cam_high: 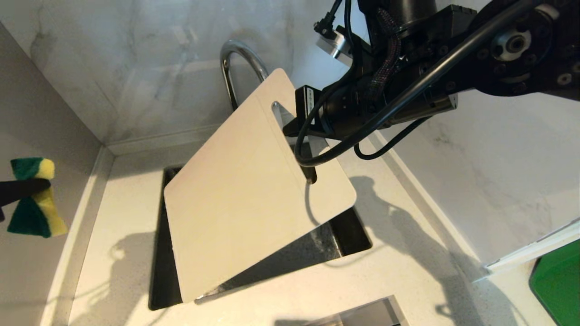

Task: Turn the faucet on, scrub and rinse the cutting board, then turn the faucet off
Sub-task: Scrub the cutting board underwater

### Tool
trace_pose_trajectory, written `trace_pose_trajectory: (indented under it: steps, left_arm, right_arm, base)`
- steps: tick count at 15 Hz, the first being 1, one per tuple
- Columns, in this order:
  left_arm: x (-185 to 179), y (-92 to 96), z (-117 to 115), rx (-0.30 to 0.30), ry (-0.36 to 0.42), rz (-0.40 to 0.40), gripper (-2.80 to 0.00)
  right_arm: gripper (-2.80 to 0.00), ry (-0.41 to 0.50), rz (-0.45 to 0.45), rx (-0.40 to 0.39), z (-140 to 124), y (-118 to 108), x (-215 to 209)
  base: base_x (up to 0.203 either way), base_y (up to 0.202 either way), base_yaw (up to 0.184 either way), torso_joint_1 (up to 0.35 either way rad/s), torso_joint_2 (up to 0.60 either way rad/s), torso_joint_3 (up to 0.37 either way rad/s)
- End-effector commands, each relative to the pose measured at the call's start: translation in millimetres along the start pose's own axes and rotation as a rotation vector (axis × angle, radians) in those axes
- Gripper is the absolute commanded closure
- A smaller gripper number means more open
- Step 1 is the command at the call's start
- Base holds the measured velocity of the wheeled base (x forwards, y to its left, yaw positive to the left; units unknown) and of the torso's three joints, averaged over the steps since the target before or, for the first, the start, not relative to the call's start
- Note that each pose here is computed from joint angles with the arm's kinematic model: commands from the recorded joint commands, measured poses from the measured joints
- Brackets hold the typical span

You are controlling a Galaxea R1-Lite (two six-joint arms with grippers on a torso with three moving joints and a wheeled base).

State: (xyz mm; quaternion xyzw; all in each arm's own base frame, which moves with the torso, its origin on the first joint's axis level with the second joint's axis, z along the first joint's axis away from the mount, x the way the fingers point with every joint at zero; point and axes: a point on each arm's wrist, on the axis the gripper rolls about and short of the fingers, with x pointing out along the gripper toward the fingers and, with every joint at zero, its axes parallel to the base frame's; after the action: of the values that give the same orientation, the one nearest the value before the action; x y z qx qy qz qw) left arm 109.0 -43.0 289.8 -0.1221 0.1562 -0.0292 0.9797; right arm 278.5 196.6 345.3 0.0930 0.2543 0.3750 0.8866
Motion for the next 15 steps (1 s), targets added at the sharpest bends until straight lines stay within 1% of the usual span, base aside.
trace_pose_trajectory:
  steps: [1, 3, 5, 10, 12, 14, 15]
  left_arm:
    - [-6.9, 10.7, -2.9, -0.006, -0.025, 0.056, 0.0]
    - [-5.1, 15.0, -3.8, -0.004, -0.027, 0.094, 0.0]
    - [-4.2, 15.4, -4.7, -0.003, -0.022, 0.097, 0.0]
    - [-2.1, 14.7, -5.1, -0.002, -0.019, 0.094, 0.0]
    - [-2.9, 12.8, -4.0, 0.002, -0.019, 0.069, 0.0]
    - [-6.1, 6.7, -5.4, 0.018, -0.011, 0.006, 0.0]
    - [-8.6, 2.2, -6.0, 0.029, -0.006, -0.039, 0.0]
  right_arm:
    - [0.0, -0.011, 0.006, -0.002, 0.6, -1.2, 5.6]
    - [0.0, -0.012, 0.007, -0.001, 0.5, -1.4, 8.2]
    - [0.0, -0.028, 0.014, 0.016, 1.9, -0.1, 9.1]
    - [0.0, -0.032, 0.018, 0.019, 2.3, 1.2, 7.4]
    - [0.0, -0.033, 0.017, 0.018, 2.3, 1.6, 7.5]
    - [0.0, -0.032, 0.017, 0.018, 2.1, 1.3, 8.1]
    - [0.0, -0.032, 0.016, 0.019, 2.2, 1.0, 8.1]
  base:
    - [0.0, 0.0, 0.0, 0.0, 0.0, 0.0]
    - [0.0, 0.0, 0.0, 0.0, 0.0, 0.0]
    - [0.0, 0.0, 0.0, 0.0, 0.0, 0.0]
    - [0.0, 0.0, 0.0, 0.0, 0.0, 0.0]
    - [0.0, 0.0, 0.0, 0.0, 0.0, 0.0]
    - [0.0, 0.0, 0.0, 0.0, 0.0, 0.0]
    - [0.0, 0.0, 0.0, 0.0, 0.0, 0.0]
